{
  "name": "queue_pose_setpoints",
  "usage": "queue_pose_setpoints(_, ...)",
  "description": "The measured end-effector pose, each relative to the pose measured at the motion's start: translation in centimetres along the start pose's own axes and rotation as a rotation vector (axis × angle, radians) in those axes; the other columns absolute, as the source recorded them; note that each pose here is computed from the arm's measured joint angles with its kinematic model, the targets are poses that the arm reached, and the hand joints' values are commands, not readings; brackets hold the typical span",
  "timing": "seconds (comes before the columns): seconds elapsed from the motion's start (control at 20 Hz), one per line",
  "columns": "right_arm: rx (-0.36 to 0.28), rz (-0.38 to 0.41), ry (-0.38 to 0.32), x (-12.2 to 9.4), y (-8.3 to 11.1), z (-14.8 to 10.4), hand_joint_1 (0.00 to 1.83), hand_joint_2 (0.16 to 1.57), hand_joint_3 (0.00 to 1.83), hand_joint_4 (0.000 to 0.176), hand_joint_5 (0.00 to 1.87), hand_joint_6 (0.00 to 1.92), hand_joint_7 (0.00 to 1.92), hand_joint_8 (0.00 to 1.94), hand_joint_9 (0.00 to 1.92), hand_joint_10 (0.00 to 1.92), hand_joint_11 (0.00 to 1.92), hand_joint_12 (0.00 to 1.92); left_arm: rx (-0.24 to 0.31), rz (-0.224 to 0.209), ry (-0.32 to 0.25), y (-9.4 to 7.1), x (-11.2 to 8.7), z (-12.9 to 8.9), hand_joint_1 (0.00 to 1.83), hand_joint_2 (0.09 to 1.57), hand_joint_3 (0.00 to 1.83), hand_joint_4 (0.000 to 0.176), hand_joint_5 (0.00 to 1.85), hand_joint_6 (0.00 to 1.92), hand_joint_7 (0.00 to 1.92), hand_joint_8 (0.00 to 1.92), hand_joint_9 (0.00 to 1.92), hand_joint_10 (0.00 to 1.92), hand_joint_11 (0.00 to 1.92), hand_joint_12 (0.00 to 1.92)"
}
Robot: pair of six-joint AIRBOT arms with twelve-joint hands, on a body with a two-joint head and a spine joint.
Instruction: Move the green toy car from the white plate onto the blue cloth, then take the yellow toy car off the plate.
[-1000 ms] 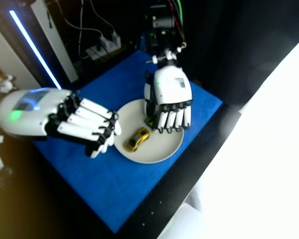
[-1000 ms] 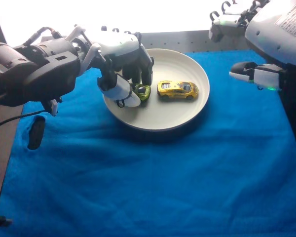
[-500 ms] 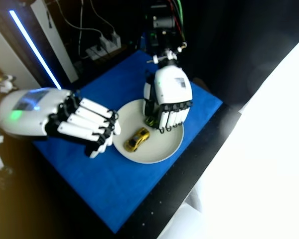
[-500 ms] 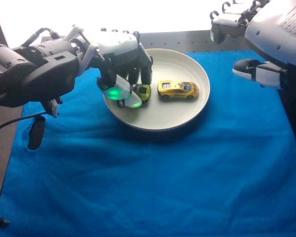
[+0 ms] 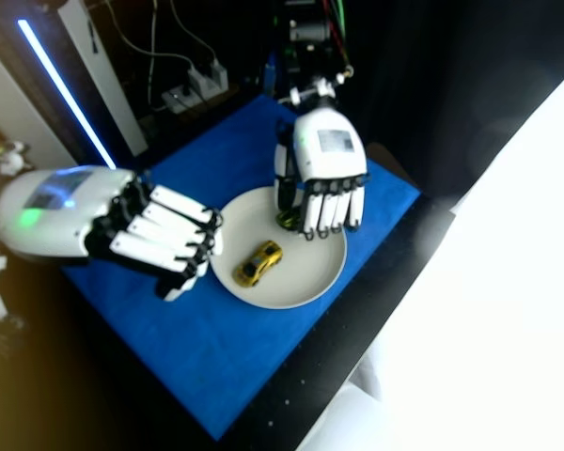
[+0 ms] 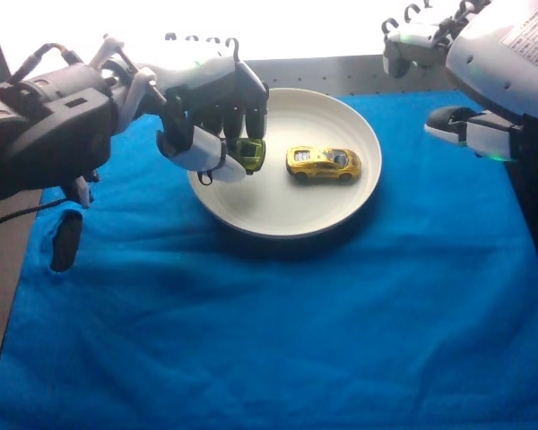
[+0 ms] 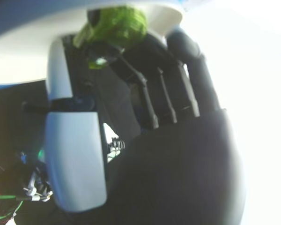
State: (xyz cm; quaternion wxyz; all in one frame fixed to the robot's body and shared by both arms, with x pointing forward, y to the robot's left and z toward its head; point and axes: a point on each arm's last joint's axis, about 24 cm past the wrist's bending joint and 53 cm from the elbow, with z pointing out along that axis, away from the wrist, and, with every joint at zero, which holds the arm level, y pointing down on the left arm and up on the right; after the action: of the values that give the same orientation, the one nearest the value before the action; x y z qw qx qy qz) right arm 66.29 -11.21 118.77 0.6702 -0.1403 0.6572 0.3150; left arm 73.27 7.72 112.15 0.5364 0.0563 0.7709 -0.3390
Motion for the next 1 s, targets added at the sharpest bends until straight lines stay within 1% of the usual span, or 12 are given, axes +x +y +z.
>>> queue_pose_setpoints(0.05, 0.000, 0.001, 0.001, 0.0, 0.0, 0.0, 1.17, 1.05, 0.00, 0.000, 0.51, 0.99, 0.57, 1.13, 0.46, 1.41, 0.33, 1.85, 0.019, 0.001, -0.014, -0.6, -0.4, -0.6, 1.24, 1.17, 0.00, 0.000, 0.89, 0.91, 0.89, 1.43, 0.92, 1.74, 0.86, 1.92)
queue_pose_setpoints(0.1, 0.000, 0.001, 0.001, 0.0, 0.0, 0.0, 1.19, 1.04, 0.00, 0.000, 0.54, 0.98, 0.60, 1.11, 0.49, 1.39, 0.36, 1.84, 0.038, 0.005, -0.033, -1.1, -0.7, -1.4, 1.33, 1.18, 0.01, 0.000, 0.84, 1.02, 0.89, 1.31, 0.74, 1.56, 0.48, 1.85)
queue_pose_setpoints(0.15, 0.000, 0.002, 0.000, 0.0, 0.0, 0.0, 1.20, 1.04, 0.00, 0.000, 0.55, 0.96, 0.63, 1.09, 0.52, 1.36, 0.37, 1.81, 0.048, 0.008, -0.040, -1.3, -0.8, -2.1, 1.35, 1.17, 0.00, 0.000, 0.82, 1.10, 0.93, 1.22, 0.75, 1.44, 0.39, 1.78)
queue_pose_setpoints(0.3, 0.002, 0.005, 0.000, 0.0, 0.0, 0.0, 1.17, 1.05, 0.00, 0.000, 0.52, 0.91, 0.63, 1.05, 0.50, 1.31, 0.32, 1.79, 0.081, 0.024, -0.062, -2.1, -0.9, -5.0, 1.23, 1.16, 0.00, 0.000, 0.88, 1.09, 0.92, 1.22, 0.69, 1.43, 0.35, 1.88)
queue_pose_setpoints(0.35, 0.007, 0.010, 0.000, 0.0, -0.1, 0.0, 1.18, 1.05, 0.00, 0.000, 0.52, 0.92, 0.64, 1.02, 0.52, 1.29, 0.36, 1.76, 0.094, 0.030, -0.071, -2.4, -1.0, -6.2, 1.19, 1.17, 0.00, 0.002, 0.94, 1.05, 0.81, 1.32, 0.34, 1.53, 0.01, 1.92)
queue_pose_setpoints(0.4, 0.008, 0.011, -0.001, 0.0, -0.1, 0.0, 1.17, 1.05, 0.00, 0.000, 0.52, 0.91, 0.64, 1.06, 0.53, 1.34, 0.37, 1.78, 0.103, 0.031, -0.072, -2.6, -0.7, -7.1, 1.19, 1.19, 0.00, 0.000, 0.91, 1.04, 0.78, 1.43, 0.43, 1.68, 0.18, 1.92)
queue_pose_setpoints(0.5, 0.009, 0.016, -0.001, 0.0, -0.1, 0.0, 1.16, 1.06, 0.00, 0.000, 0.54, 0.90, 0.61, 1.10, 0.50, 1.37, 0.34, 1.82, 0.125, 0.043, -0.072, -3.3, -0.2, -9.1, 1.19, 1.18, 0.00, 0.000, 0.85, 1.11, 0.87, 1.33, 0.46, 1.59, 0.02, 1.92)
queue_pose_setpoints(0.55, 0.010, 0.017, -0.001, 0.0, -0.1, 0.0, 1.16, 1.06, 0.00, 0.000, 0.53, 0.88, 0.59, 1.12, 0.47, 1.39, 0.31, 1.84, 0.135, 0.039, -0.073, -3.7, 0.1, -9.9, 1.17, 1.19, 0.00, 0.031, 0.85, 1.17, 0.85, 1.28, 0.38, 1.45, 0.00, 1.92)
queue_pose_setpoints(0.6, 0.009, 0.018, -0.001, 0.0, -0.1, 0.0, 1.16, 1.06, 0.00, 0.000, 0.53, 0.88, 0.59, 1.12, 0.47, 1.39, 0.31, 1.84, 0.141, 0.040, -0.070, -3.9, 0.4, -10.4, 1.17, 1.19, 0.00, 0.031, 0.85, 1.17, 0.85, 1.28, 0.38, 1.45, 0.00, 1.92)
queue_pose_setpoints(0.7, 0.010, 0.019, -0.001, 0.0, -0.1, 0.0, 1.06, 1.09, 0.01, 0.000, 0.51, 0.89, 0.52, 1.14, 0.41, 1.38, 0.25, 1.84, 0.144, 0.035, -0.049, -4.1, 1.6, -11.9, 1.19, 1.17, 0.00, 0.000, 0.85, 1.10, 0.92, 1.22, 0.44, 1.42, 0.07, 1.88)
queue_pose_setpoints(0.95, 0.013, 0.023, -0.001, 0.0, -0.2, 0.0, 1.03, 1.09, 0.00, 0.000, 0.54, 0.85, 0.54, 1.13, 0.43, 1.42, 0.29, 1.88, 0.101, -0.023, 0.027, -3.0, 5.5, -14.3, 1.19, 1.17, 0.00, 0.000, 0.82, 1.16, 0.93, 1.19, 0.46, 1.38, 0.04, 1.84)
queue_pose_setpoints(1.0, 0.015, 0.024, -0.002, 0.0, -0.2, 0.0, 1.02, 1.08, 0.00, 0.000, 0.54, 0.87, 0.54, 1.15, 0.43, 1.43, 0.29, 1.88, 0.084, -0.028, 0.042, -2.5, 6.1, -14.5, 1.18, 1.18, 0.00, 0.012, 0.81, 1.19, 0.88, 1.25, 0.44, 1.34, 0.04, 1.78)
